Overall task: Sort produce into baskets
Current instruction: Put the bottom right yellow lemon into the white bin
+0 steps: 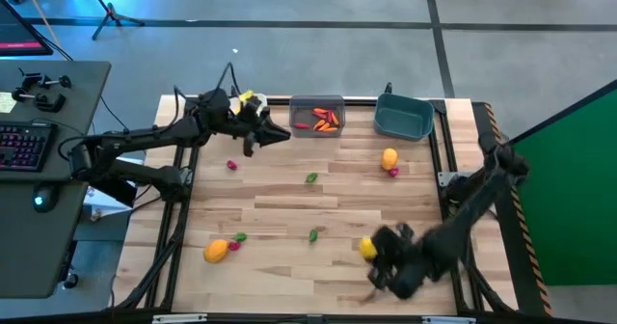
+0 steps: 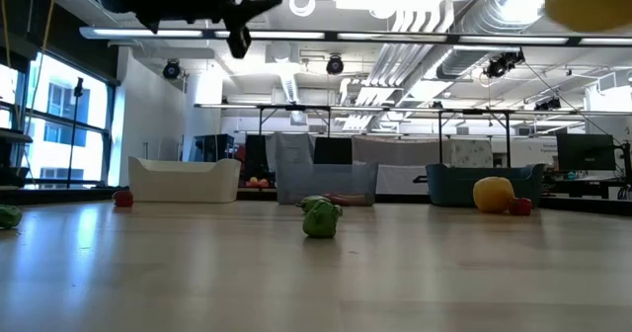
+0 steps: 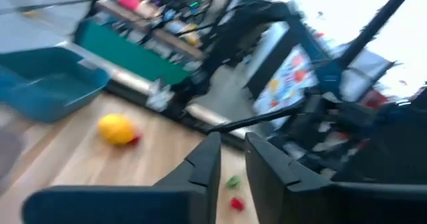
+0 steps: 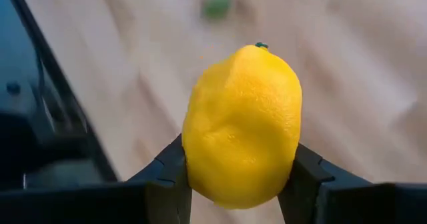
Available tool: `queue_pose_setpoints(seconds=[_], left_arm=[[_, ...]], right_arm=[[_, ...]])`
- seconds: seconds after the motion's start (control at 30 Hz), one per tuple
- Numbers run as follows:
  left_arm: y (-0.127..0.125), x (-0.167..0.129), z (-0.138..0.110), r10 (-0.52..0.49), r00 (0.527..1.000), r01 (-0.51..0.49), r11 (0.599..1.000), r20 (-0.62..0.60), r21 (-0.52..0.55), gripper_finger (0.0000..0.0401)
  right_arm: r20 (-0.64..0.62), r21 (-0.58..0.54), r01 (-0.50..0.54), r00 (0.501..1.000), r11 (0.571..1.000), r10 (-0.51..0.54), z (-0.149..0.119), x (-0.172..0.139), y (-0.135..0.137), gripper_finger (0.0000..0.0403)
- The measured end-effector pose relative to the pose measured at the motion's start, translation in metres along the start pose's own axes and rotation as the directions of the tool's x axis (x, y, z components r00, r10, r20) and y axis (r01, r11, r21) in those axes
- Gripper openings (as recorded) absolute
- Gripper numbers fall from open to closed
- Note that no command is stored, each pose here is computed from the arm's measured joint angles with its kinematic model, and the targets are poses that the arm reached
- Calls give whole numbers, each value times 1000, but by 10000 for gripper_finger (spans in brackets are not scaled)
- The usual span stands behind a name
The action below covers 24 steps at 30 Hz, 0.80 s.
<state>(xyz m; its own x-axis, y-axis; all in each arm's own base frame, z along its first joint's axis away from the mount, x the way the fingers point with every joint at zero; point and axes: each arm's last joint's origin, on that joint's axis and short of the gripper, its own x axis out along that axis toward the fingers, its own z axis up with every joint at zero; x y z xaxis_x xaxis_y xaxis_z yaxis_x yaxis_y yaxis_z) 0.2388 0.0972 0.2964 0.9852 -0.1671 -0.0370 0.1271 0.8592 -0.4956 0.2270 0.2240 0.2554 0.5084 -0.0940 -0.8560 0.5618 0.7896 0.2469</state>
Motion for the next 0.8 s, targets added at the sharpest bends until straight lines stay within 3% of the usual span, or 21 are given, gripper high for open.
queue_pose_setpoints(seconds=[0.17, 0.37, 0.5, 0.67, 0.8], left_arm=[[-5, -6, 16, -140, 987, 141, 990, 84, -4, 21], [-10, -7, 23, -170, 975, 162, 984, 140, 69, 25], [-17, -2, 25, -184, 976, 170, 978, 115, 122, 59], [-31, 4, 32, -223, 970, 203, 962, 98, 184, 125], [-34, 11, 29, -133, 991, 128, 979, 20, 158, 181]], right_arm=[[160, -64, 18, 987, 998, -8, 66, -13, -25, 136], [359, -202, 18, 932, 979, 57, 144, -27, -54, 136], [457, -295, -6, 877, 956, 146, 187, -28, -67, 136], [507, -365, -29, 832, 931, 225, 220, -24, -81, 136], [547, -389, -26, 798, 921, 254, 236, -26, -91, 136]])
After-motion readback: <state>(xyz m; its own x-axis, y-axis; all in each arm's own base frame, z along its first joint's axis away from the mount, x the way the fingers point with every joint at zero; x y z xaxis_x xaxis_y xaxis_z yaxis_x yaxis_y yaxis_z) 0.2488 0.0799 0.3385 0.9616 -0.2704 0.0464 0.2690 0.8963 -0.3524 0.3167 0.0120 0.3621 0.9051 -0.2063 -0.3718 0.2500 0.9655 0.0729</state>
